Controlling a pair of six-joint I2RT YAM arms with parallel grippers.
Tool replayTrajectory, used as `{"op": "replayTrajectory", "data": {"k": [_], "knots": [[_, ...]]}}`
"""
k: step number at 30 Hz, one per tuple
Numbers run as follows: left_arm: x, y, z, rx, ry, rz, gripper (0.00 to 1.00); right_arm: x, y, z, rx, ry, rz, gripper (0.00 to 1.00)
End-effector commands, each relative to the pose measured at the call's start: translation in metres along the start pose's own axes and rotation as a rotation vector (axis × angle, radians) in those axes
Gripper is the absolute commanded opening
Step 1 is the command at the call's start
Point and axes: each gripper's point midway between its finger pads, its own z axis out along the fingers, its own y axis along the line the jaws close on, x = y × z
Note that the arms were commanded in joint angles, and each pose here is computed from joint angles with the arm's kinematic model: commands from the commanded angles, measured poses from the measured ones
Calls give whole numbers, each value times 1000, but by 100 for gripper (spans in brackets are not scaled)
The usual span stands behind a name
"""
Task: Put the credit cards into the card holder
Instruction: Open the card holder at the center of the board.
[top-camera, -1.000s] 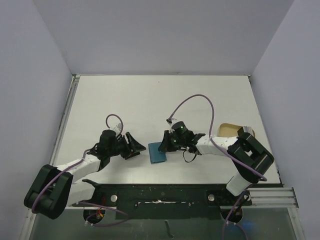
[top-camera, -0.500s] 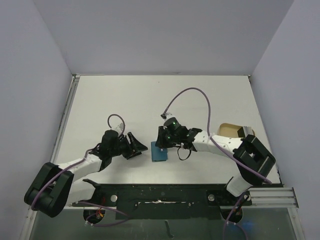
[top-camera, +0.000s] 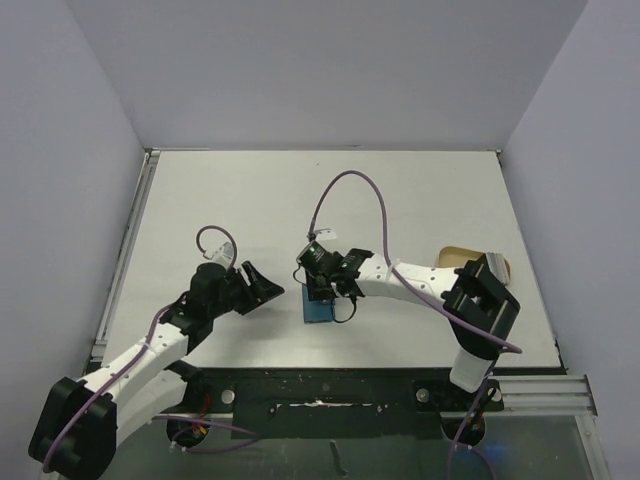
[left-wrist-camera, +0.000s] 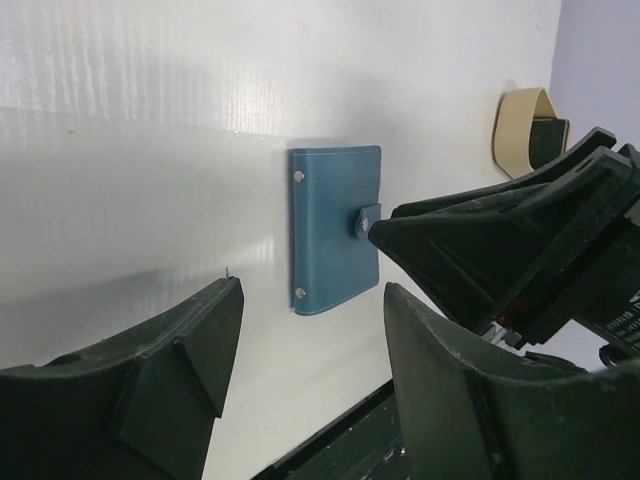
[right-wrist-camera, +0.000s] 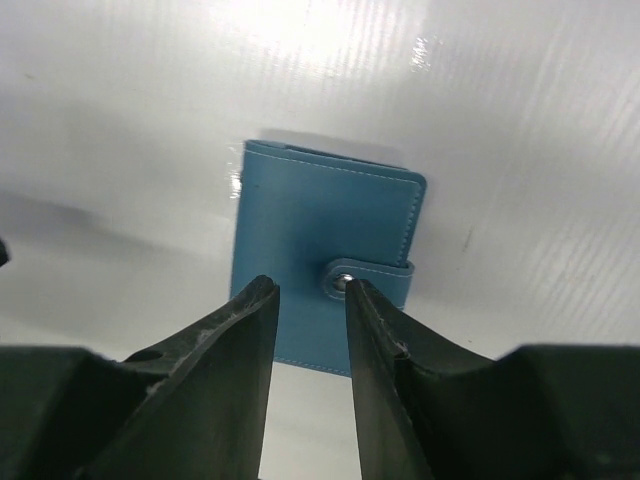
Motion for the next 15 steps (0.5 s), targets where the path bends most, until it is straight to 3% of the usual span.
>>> {"op": "replayTrajectory", "data": {"k": [1,12,15], "knots": [[-14,-14,-4,13,-42,43,57,-6,-5,-3,78,-9,12,36],[-9,-11,-5,22,-36,35,56,16,-9,17,149,74,-30,39],[-10,-12,-5,26,-39,36,56,19,-13,19,180,83,-47,33]]}}
